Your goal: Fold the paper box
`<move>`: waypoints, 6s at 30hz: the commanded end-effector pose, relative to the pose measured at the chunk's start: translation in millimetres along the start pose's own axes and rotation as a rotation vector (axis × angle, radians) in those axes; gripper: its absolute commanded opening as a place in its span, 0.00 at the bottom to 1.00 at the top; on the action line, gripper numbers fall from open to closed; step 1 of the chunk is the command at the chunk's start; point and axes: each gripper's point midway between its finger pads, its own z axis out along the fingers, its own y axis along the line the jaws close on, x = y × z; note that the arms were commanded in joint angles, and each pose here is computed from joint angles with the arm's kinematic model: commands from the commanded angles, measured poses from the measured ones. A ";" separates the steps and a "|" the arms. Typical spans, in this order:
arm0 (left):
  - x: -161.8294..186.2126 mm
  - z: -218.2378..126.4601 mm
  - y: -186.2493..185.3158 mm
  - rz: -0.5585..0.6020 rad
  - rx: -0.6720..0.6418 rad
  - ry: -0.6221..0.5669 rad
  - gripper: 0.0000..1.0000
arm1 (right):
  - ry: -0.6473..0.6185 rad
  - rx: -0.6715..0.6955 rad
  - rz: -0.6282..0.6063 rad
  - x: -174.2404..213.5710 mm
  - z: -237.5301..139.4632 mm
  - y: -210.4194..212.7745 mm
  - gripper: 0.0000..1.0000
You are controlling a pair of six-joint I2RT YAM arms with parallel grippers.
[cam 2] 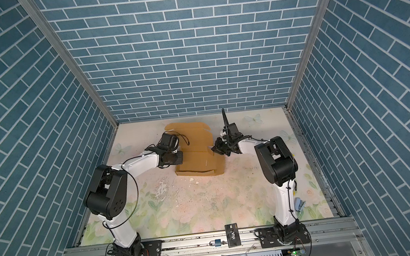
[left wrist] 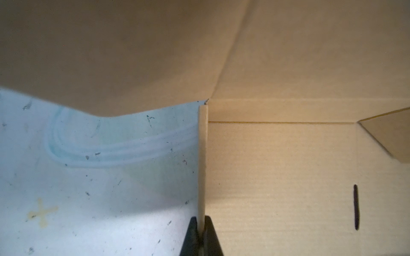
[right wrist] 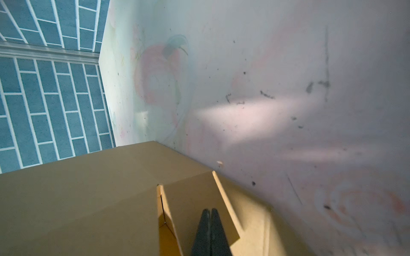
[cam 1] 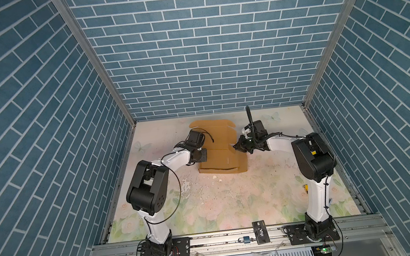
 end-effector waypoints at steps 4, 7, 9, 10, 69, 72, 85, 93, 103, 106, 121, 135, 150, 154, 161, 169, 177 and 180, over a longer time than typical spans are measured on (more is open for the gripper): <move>11.4 -1.4 -8.1 -0.005 0.023 0.033 0.00 | -0.060 -0.086 0.045 -8.8 -1.7 18.3 0.00; 14.3 3.1 -8.8 0.002 0.021 0.035 0.00 | -0.063 -0.108 0.074 -7.9 4.0 15.4 0.00; 13.8 -0.2 -11.5 0.005 0.025 0.039 0.00 | -0.065 -0.137 0.108 -7.7 6.7 15.5 0.00; 12.4 -2.0 -12.2 0.007 0.028 0.035 0.00 | -0.067 -0.158 0.119 -7.5 6.8 17.5 0.00; 13.9 -1.5 -15.1 0.023 0.021 0.022 0.00 | -0.108 -0.273 0.230 9.6 24.5 15.7 0.00; 8.9 -9.5 -21.7 0.034 0.038 0.011 0.00 | -0.117 -0.310 0.245 7.1 25.5 22.6 0.00; 11.1 -0.9 -17.6 0.055 0.003 0.016 0.00 | -0.116 -0.278 0.215 13.0 -0.5 17.6 0.00; 6.6 -4.0 -9.5 0.057 -0.022 0.009 0.00 | -0.117 -0.277 0.204 34.6 -27.9 12.5 0.00; -9.0 -14.1 3.9 0.046 -0.063 -0.025 0.00 | -0.104 -0.260 0.148 61.9 -62.7 16.4 0.00; -13.0 -13.9 11.3 0.034 -0.074 -0.039 0.00 | -0.089 -0.243 0.107 69.0 -71.5 20.3 0.00; -22.8 -13.4 54.2 -0.080 -0.122 -0.042 0.00 | 0.115 -0.175 -0.004 113.2 -38.7 34.1 0.00; -14.2 -11.3 54.8 -0.126 -0.087 -0.025 0.00 | 0.148 -0.130 0.009 104.5 -6.5 25.1 0.00; -13.7 -12.1 35.0 -0.137 -0.048 -0.008 0.00 | 0.113 -0.112 -0.029 83.3 6.9 36.0 0.00; -10.8 -7.2 30.4 -0.123 -0.050 0.002 0.00 | 0.119 -0.119 -0.029 82.3 10.3 38.1 0.00; -8.9 -2.6 26.4 -0.112 -0.056 0.013 0.00 | 0.154 -0.135 -0.057 90.3 18.1 47.5 0.00; -11.7 -1.2 26.0 -0.104 -0.068 0.019 0.00 | 0.209 -0.151 -0.073 99.8 21.7 58.7 0.00; -8.4 -0.5 26.7 -0.101 -0.071 0.022 0.00 | 0.232 -0.152 -0.064 105.2 23.2 56.9 0.00; -12.5 -5.2 24.8 -0.101 -0.059 0.006 0.00 | 0.217 -0.139 -0.079 102.4 17.7 58.0 0.00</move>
